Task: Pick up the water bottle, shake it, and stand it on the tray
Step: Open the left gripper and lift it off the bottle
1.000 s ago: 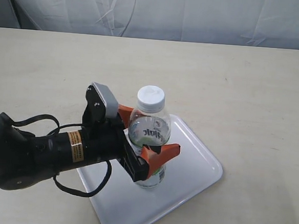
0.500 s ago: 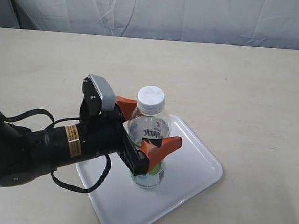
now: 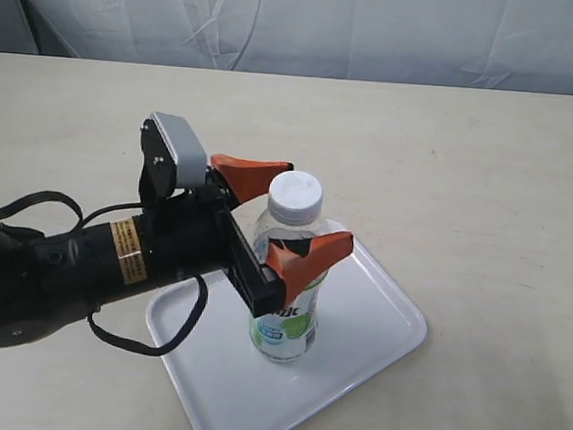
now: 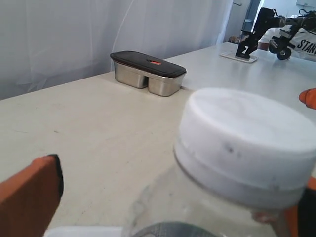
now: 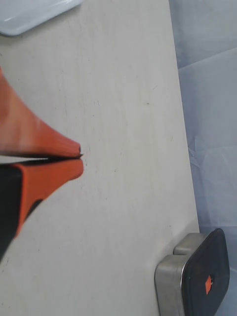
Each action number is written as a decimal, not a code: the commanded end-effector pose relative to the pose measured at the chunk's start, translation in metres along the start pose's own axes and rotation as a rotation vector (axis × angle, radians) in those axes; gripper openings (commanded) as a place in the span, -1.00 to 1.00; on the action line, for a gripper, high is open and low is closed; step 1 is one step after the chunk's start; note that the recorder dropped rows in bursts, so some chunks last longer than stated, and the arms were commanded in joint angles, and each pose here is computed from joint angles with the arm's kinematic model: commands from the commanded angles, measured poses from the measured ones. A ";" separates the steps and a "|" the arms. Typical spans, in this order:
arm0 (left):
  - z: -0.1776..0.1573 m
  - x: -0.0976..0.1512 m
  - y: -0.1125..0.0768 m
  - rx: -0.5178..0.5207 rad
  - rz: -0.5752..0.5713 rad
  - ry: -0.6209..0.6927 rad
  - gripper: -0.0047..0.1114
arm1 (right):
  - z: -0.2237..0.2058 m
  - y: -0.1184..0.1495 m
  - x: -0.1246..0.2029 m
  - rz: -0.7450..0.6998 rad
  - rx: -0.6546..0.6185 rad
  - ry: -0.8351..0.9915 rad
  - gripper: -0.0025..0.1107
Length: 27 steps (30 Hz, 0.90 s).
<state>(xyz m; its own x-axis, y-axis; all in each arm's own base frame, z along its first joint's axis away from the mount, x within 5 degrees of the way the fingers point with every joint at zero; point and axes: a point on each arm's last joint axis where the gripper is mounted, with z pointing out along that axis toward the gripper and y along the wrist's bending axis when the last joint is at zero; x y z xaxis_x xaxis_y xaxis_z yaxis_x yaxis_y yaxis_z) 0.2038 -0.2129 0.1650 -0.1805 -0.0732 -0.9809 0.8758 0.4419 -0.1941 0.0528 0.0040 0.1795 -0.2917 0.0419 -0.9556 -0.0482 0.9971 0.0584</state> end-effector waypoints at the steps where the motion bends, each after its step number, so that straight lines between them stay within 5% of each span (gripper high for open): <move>1: -0.002 -0.015 -0.002 -0.004 0.018 -0.059 0.90 | 0.000 0.000 -0.001 0.002 0.003 -0.016 -0.91; 14: -0.013 -0.059 -0.016 0.026 0.112 -0.201 0.90 | 0.000 0.000 -0.001 0.000 0.004 -0.016 -0.91; 19: -0.020 -0.071 -0.019 -0.022 0.142 -0.148 0.84 | 0.000 0.000 -0.001 0.000 0.004 -0.018 -0.91; 22: -0.029 -0.080 -0.020 -0.078 0.197 -0.088 0.60 | 0.000 0.000 -0.001 0.000 0.004 -0.018 -0.91; 27: -0.049 -0.100 -0.027 -0.147 0.264 -0.020 -0.27 | 0.000 0.000 -0.001 0.000 0.004 -0.018 -0.91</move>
<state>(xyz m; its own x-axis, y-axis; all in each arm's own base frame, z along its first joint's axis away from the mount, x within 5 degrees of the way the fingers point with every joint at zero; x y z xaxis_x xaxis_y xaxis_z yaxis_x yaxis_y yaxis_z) 0.1811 -0.1829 0.2578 0.0480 -0.0088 -0.9988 0.8400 0.5414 0.0356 0.0528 0.0040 0.1795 -0.2917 0.0419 -0.9556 -0.0482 0.9971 0.0584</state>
